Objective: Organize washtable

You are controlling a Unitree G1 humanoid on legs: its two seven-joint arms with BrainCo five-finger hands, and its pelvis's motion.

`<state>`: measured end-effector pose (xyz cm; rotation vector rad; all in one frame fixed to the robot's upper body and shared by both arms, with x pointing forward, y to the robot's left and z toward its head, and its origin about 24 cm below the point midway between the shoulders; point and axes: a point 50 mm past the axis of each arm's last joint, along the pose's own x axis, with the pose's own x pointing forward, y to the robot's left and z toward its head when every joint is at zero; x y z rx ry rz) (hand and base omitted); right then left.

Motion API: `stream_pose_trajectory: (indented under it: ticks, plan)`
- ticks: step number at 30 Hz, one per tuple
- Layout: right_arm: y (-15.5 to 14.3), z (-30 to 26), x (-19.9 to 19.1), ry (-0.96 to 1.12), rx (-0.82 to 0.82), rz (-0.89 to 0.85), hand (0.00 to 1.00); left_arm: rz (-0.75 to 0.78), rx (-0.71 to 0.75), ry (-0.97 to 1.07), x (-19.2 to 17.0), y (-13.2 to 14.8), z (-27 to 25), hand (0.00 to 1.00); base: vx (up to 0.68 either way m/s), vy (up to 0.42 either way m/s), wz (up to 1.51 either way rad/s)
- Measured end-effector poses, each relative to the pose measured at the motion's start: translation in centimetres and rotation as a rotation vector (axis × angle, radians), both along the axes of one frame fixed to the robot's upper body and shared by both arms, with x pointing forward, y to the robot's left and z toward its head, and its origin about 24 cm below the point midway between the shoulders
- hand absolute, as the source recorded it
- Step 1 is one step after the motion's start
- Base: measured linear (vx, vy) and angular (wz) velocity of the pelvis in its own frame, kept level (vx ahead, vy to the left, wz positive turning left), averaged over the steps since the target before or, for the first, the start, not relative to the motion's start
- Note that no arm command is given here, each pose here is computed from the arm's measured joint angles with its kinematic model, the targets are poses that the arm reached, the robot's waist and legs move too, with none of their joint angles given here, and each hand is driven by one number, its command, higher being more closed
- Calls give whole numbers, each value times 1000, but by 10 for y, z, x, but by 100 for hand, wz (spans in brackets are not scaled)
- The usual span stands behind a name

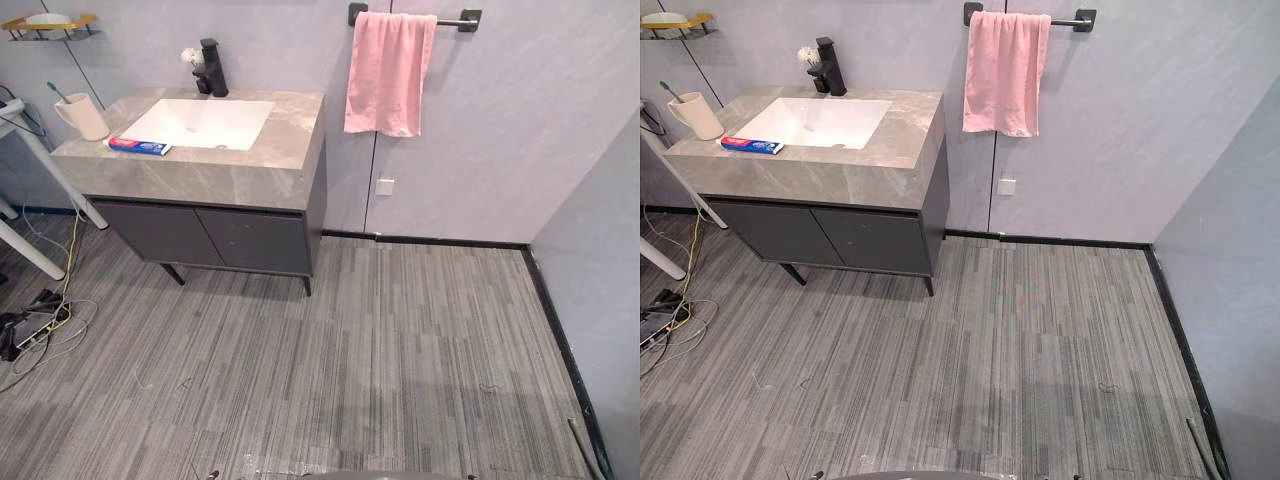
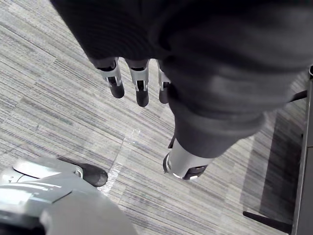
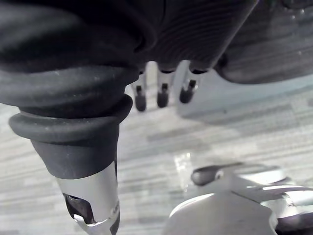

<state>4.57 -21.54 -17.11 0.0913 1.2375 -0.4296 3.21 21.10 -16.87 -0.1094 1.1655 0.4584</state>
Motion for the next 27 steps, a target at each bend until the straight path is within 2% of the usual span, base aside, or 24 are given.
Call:
stream_pose_trajectory:
  ticks: [27]
  plan:
    - [1, 0, 1, -13, 0, -7, 0, 24, 26, -12, 1, 2, 1, 0, -8, 0, 0]
